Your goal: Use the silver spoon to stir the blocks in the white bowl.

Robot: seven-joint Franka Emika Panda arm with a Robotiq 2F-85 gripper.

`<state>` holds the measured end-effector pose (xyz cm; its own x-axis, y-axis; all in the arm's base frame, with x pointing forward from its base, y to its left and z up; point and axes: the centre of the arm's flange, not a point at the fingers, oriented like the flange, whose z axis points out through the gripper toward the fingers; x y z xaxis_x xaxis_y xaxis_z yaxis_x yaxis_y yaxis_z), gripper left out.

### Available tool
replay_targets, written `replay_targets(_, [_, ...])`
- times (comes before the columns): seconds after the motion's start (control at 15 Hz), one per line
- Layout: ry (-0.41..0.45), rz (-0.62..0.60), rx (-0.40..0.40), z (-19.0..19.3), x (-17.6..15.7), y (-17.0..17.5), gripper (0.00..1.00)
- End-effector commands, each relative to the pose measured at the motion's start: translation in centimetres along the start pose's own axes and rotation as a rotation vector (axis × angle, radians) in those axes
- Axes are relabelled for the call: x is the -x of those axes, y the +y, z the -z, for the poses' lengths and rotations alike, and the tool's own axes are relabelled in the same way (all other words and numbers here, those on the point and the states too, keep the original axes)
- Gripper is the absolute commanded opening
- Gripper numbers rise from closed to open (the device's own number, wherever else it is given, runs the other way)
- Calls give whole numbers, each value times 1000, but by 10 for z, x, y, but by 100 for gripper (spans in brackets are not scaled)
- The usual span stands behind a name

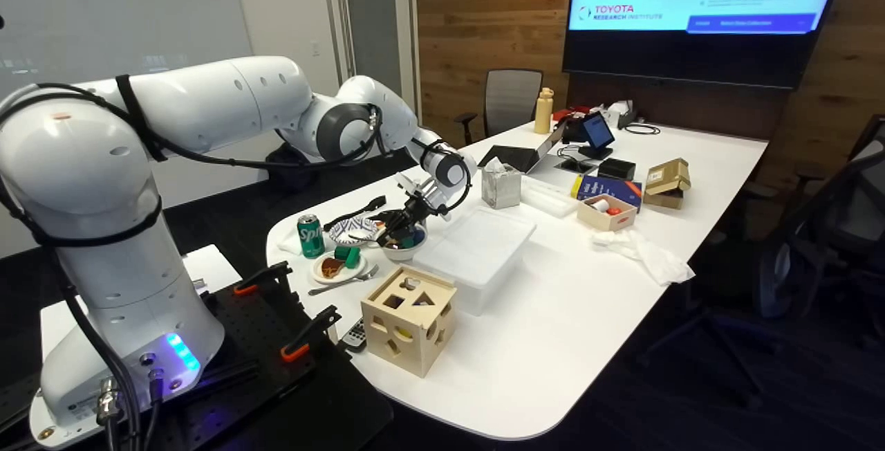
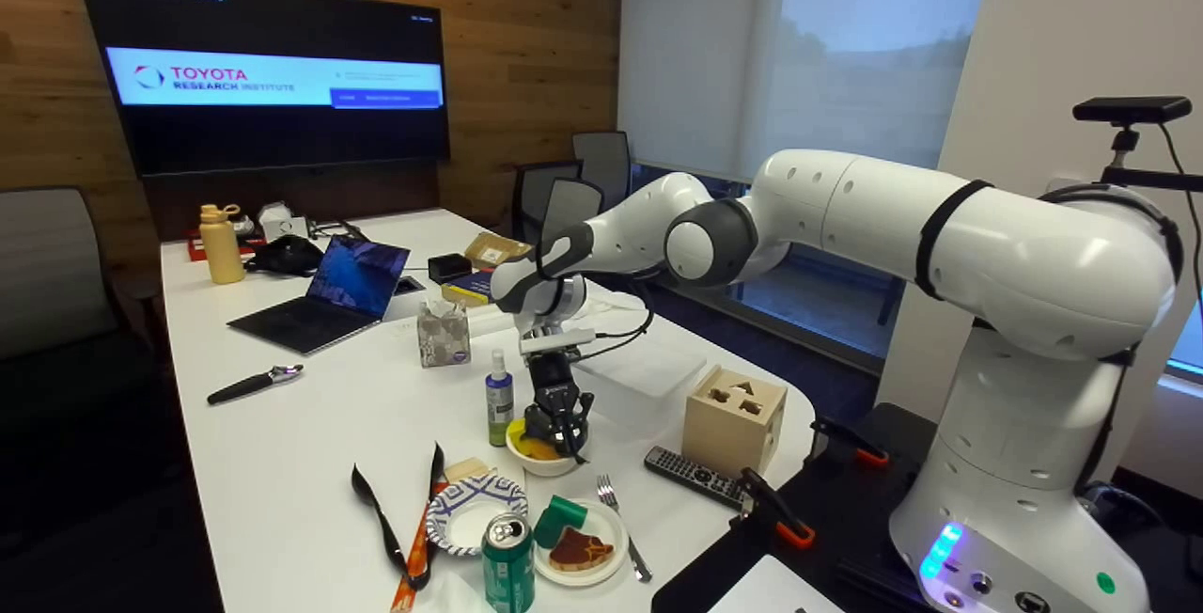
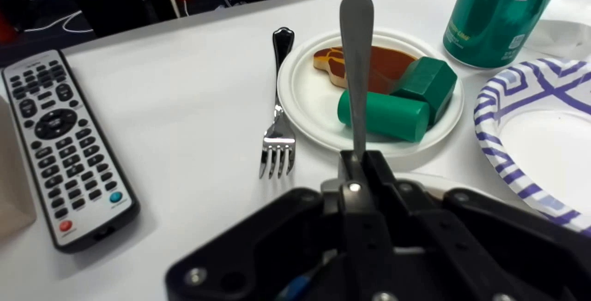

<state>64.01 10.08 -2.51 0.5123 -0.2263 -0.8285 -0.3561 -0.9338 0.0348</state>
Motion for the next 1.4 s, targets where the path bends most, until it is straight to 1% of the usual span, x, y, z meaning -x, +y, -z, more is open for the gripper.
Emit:
replay_targets(0.0, [96, -36, 20, 19, -12, -15, 2])
replay_targets(0.53, [274, -12, 55, 22, 21, -38, 2])
replay_targets(0.8, [362, 10, 40, 26, 34, -46, 2])
replay_targets(1.0, [375, 34, 11, 31, 41, -46, 2])
replay_targets(1.2, [352, 39, -11, 35, 48, -39, 2])
replay_targets(1.33, [313, 55, -28, 39, 52, -31, 2])
